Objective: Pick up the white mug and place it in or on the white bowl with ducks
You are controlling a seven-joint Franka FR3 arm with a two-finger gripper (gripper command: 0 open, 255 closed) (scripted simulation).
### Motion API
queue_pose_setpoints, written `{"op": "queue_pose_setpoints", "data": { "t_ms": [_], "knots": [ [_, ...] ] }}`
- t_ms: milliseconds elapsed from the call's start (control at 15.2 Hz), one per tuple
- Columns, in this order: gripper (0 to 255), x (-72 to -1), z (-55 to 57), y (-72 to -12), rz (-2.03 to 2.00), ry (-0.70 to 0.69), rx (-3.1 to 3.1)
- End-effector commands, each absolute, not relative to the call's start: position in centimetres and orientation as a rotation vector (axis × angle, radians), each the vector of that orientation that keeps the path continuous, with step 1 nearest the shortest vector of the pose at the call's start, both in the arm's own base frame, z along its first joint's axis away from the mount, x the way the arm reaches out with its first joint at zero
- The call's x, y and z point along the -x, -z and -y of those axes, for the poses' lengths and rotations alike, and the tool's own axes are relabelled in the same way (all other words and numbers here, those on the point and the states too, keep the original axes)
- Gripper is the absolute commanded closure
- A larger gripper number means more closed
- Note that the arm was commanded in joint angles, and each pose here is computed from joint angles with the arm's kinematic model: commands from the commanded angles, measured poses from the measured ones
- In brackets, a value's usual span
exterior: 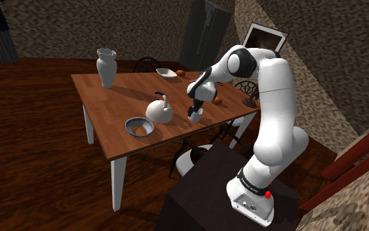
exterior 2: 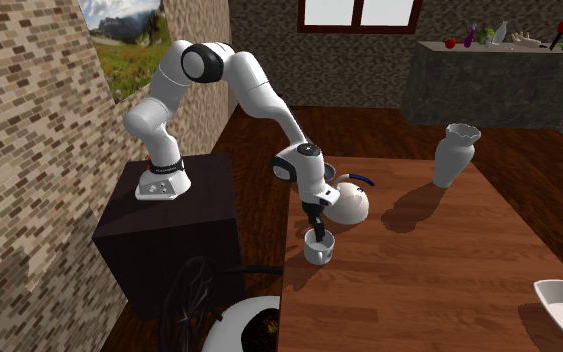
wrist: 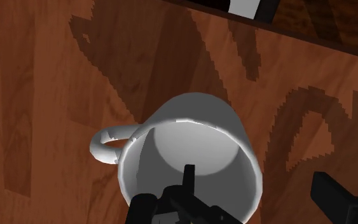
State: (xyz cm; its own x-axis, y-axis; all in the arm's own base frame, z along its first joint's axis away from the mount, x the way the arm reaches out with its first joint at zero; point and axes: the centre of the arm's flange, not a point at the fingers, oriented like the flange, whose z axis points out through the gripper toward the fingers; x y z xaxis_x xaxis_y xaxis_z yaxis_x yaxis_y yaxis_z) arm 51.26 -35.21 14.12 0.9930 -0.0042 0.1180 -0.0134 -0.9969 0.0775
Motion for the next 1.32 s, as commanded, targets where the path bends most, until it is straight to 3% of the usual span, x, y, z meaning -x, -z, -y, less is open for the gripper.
{"op": "queue_pose_setpoints", "data": {
  "t_ms": [0,132,198,792,1254],
  "knots": [
    [0,-51.3,35.2,-14.1,0.014,-0.181,-3.058],
    [0,-51.3,35.2,-14.1,0.014,-0.181,-3.058],
    [255,-51.3,35.2,-14.1,0.014,-0.181,-3.058],
    [255,-51.3,35.2,-14.1,0.014,-0.181,-3.058],
    [255,-51.3,35.2,-17.8,0.014,-0.181,-3.058]
  ]
}}
